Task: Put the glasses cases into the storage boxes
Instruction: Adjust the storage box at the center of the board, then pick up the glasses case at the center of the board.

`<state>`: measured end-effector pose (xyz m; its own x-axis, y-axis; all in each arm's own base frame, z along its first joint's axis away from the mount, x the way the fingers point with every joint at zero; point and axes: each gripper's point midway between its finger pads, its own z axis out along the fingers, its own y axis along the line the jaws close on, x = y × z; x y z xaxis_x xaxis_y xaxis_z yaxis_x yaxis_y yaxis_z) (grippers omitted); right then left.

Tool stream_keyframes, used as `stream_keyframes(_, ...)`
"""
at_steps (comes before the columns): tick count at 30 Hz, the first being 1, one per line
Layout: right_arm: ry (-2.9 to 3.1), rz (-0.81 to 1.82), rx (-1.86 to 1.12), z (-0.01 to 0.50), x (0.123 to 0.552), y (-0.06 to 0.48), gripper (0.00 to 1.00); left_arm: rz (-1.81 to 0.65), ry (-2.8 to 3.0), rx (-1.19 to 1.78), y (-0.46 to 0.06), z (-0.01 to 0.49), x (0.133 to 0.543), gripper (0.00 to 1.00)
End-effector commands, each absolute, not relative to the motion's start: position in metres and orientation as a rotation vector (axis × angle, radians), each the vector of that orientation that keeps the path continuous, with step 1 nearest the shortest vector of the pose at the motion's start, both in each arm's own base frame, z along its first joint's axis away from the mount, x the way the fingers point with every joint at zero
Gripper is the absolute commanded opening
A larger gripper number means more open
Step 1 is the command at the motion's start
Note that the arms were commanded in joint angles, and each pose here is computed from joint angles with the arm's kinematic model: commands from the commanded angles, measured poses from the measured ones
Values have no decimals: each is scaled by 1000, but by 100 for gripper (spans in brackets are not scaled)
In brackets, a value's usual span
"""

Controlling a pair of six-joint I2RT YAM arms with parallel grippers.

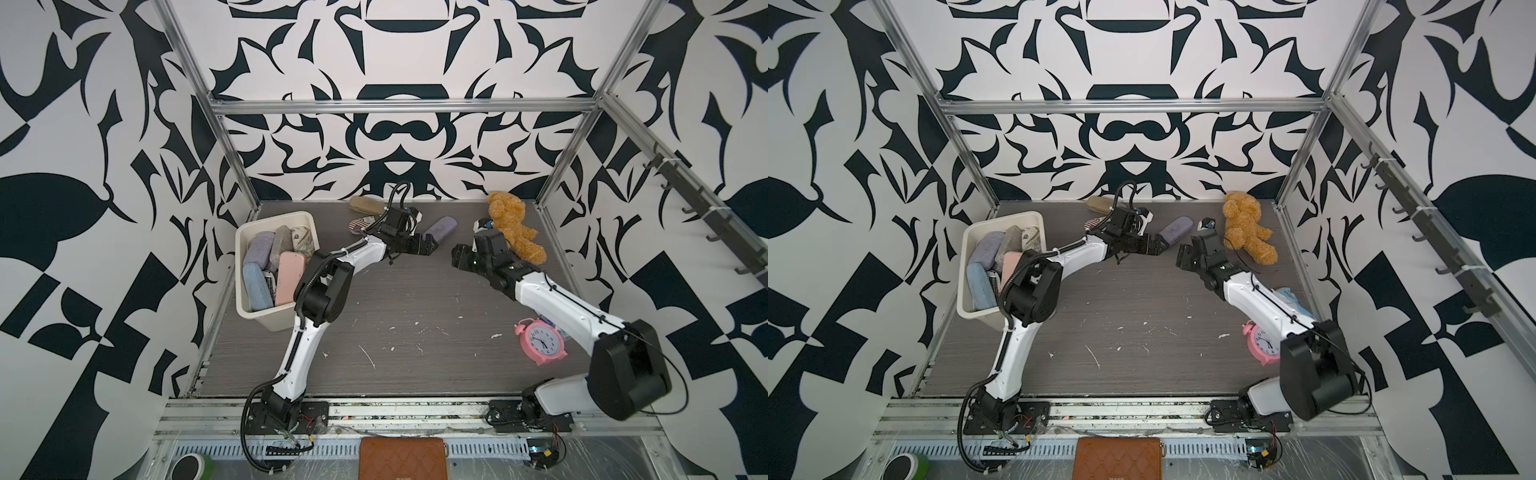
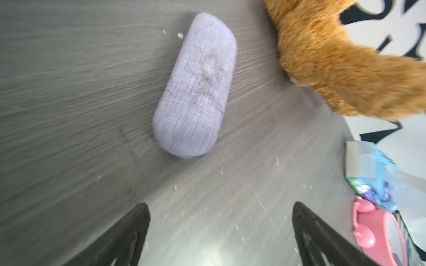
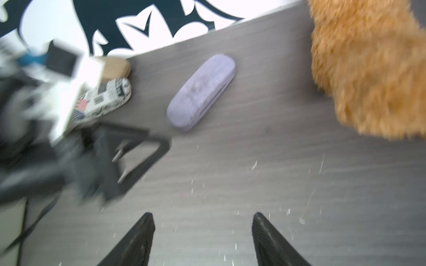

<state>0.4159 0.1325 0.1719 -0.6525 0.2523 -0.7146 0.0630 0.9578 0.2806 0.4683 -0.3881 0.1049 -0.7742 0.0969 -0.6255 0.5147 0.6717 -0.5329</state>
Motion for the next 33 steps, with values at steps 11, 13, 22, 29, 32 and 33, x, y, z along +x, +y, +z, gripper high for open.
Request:
stream_keyframes(11,2411,122,244,129,525,151,85,-1049,2075,486,-338,255,372,99)
stream_keyframes(13,2426,160,235,121,536,160,89,-1048,2049,498,-328,272,357,99)
stream_keyframes(22,2445,138,393,93,578,161,100,-970,2046,462,-282,281,309,99)
stream_keyframes(29,2518,-59,461,58,575,142,91,-915,2037,429,-256,285,287,99)
stream_keyframes(32,2509,-43,445,59,573,143,85,-873,2046,410,-246,286,283,99)
stream_keyframes(33,2502,-33,434,62,573,144,82,-848,2054,395,-241,286,282,99)
